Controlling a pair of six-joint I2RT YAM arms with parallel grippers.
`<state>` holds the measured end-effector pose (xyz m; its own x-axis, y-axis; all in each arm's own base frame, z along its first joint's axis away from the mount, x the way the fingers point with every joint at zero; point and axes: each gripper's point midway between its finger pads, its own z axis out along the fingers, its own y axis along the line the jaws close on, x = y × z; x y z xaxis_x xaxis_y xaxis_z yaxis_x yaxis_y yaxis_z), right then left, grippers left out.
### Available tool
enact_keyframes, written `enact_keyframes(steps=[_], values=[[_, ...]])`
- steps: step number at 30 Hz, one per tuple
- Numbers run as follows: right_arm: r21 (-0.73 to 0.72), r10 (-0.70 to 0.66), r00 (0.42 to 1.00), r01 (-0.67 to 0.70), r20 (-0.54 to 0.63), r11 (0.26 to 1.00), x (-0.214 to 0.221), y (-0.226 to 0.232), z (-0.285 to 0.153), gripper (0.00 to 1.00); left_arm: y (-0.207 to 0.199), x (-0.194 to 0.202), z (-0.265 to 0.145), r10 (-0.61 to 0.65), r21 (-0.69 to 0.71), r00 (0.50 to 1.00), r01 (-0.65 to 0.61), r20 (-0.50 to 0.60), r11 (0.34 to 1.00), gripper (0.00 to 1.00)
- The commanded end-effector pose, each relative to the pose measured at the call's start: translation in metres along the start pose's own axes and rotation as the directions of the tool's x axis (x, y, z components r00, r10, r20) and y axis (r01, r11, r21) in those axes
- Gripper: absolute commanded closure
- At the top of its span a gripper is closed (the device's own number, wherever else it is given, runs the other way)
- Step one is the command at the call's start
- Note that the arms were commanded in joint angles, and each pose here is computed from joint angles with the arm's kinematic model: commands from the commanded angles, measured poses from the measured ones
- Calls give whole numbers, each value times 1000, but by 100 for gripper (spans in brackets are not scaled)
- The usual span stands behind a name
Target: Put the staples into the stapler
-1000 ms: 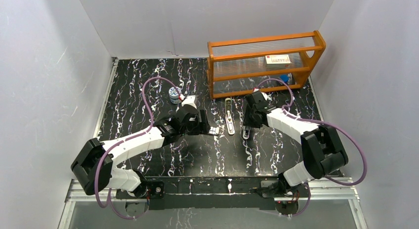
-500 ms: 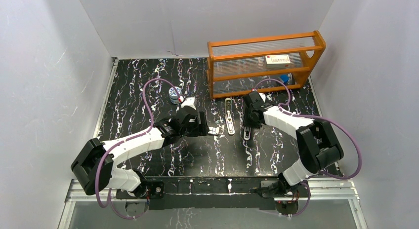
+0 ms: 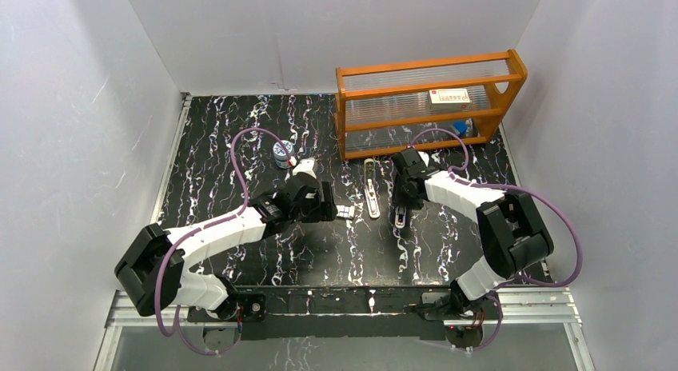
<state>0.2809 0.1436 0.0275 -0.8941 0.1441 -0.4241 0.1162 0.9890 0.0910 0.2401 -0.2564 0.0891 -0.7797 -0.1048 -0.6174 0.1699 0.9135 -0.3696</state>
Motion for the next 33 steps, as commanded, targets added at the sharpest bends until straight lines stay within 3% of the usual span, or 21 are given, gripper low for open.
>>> enact_keyframes(steps=[1, 15, 25, 31, 33], values=[[-9, 4, 999, -3, 48, 1000, -18, 7, -8, 50, 2, -6, -6, -14, 4, 1000, 14, 22, 1000, 32], [-128, 26, 993, -11, 112, 992, -24, 19, -70, 41, 6, -12, -15, -18, -11, 999, 19, 48, 1000, 32], [-191, -41, 983, 76, 181, 979, -6, 87, -115, 55, 25, -14, -46, -35, -22, 994, 38, 107, 999, 31], [-159, -98, 977, 129, 189, 979, 4, 146, -99, 57, 42, -15, -61, 4, -91, 996, 5, 92, 996, 36], [-152, -101, 979, 128, 178, 980, 7, 163, -89, 67, 44, -13, -63, -1, -95, 998, 8, 70, 995, 37]])
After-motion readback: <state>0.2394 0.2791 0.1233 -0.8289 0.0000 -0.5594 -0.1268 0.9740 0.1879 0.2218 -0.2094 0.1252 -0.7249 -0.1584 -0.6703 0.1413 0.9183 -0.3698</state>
